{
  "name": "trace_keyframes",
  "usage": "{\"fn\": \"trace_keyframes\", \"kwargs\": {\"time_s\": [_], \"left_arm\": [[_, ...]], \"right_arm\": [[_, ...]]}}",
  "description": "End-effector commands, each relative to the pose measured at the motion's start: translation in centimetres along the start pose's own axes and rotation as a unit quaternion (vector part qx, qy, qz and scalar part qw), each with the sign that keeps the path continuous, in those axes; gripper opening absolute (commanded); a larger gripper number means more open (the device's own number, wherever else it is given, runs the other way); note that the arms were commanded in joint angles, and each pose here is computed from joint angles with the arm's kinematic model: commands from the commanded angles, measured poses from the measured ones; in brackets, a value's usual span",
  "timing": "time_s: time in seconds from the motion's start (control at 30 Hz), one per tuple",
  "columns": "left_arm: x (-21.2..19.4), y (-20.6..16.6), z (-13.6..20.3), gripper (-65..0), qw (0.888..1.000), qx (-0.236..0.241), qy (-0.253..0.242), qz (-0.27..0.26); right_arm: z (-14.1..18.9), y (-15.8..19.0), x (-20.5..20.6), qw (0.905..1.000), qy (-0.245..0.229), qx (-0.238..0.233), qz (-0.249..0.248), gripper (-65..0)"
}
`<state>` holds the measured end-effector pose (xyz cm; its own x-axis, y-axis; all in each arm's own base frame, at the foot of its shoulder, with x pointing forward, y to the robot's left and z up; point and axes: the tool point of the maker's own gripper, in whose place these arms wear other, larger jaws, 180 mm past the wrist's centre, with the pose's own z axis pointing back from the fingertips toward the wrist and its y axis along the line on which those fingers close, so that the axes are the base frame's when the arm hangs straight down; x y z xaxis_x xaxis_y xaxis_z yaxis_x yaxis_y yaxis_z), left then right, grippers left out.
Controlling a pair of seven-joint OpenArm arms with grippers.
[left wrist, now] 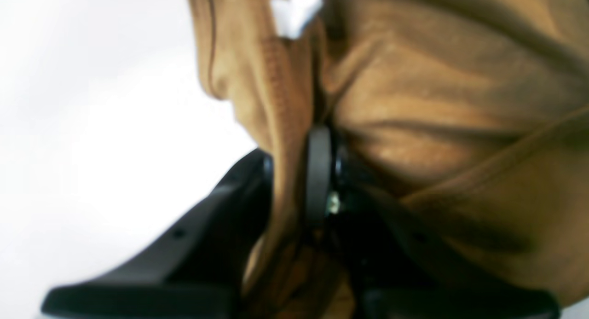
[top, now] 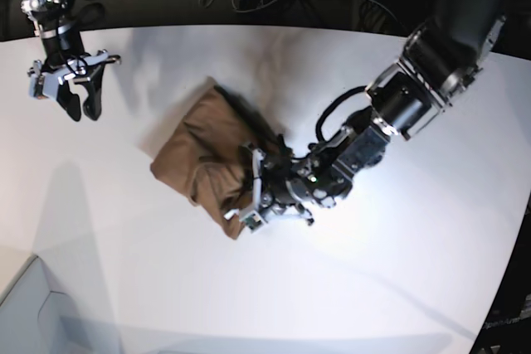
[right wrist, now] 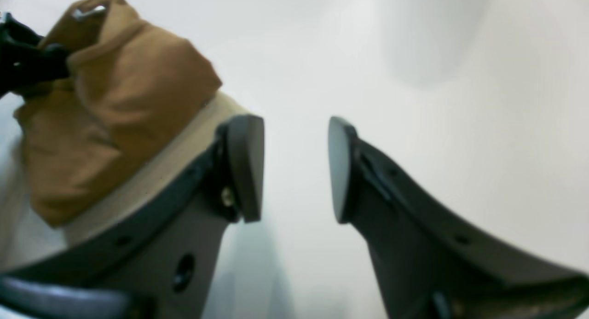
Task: Layout the t-shirt on the table in an organized manner, then fold the t-shirt properly
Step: 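Press and smooth the folded shirt with the left gripper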
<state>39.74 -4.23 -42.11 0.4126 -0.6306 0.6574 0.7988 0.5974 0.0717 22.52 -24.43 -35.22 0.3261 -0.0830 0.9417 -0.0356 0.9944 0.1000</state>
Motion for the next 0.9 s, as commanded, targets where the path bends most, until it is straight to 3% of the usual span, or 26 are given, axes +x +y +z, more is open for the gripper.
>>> {"fn": "trace_keyframes", "kwargs": {"time_s": [0.0, 0.1, 0.2, 0.37, 0.47, 0.67, 0.87], "left_arm": [[1.5, 0.2, -0.1, -64.9, 1.000, 0.005, -0.001, -0.031], [2.1, 0.0, -0.8, -64.9, 0.994, 0.010, 0.013, -0.110], [2.8, -1.8, -1.7, -64.9, 0.981, -0.004, 0.013, -0.195], [1.3, -5.9, -2.2, -64.9, 0.943, -0.109, 0.047, -0.312], [1.1, -7.4, -2.3, -64.9, 0.918, -0.134, 0.063, -0.367], [2.0, -9.0, -2.5, -64.9, 0.897, -0.145, 0.065, -0.413], [2.6, -9.5, -2.6, -64.5, 0.895, -0.145, 0.062, -0.418]], "right_arm": [[0.2, -0.3, 1.5, 0.9996, -0.027, -0.001, 0.004, -43.5], [0.9, -1.0, 1.1, 0.9996, -0.024, -0.017, -0.003, -43.5], [1.3, -1.2, 0.8, 0.9995, -0.022, -0.023, -0.006, -43.5], [2.0, -1.0, -0.1, 0.9996, -0.010, -0.025, -0.012, -43.5], [2.2, -1.0, -0.4, 0.9996, -0.006, -0.026, -0.012, -43.5], [2.6, -1.4, -0.5, 0.9993, -0.005, -0.034, -0.014, -43.6], [2.7, -1.6, -0.5, 0.9992, -0.005, -0.037, -0.013, -43.6]]}}
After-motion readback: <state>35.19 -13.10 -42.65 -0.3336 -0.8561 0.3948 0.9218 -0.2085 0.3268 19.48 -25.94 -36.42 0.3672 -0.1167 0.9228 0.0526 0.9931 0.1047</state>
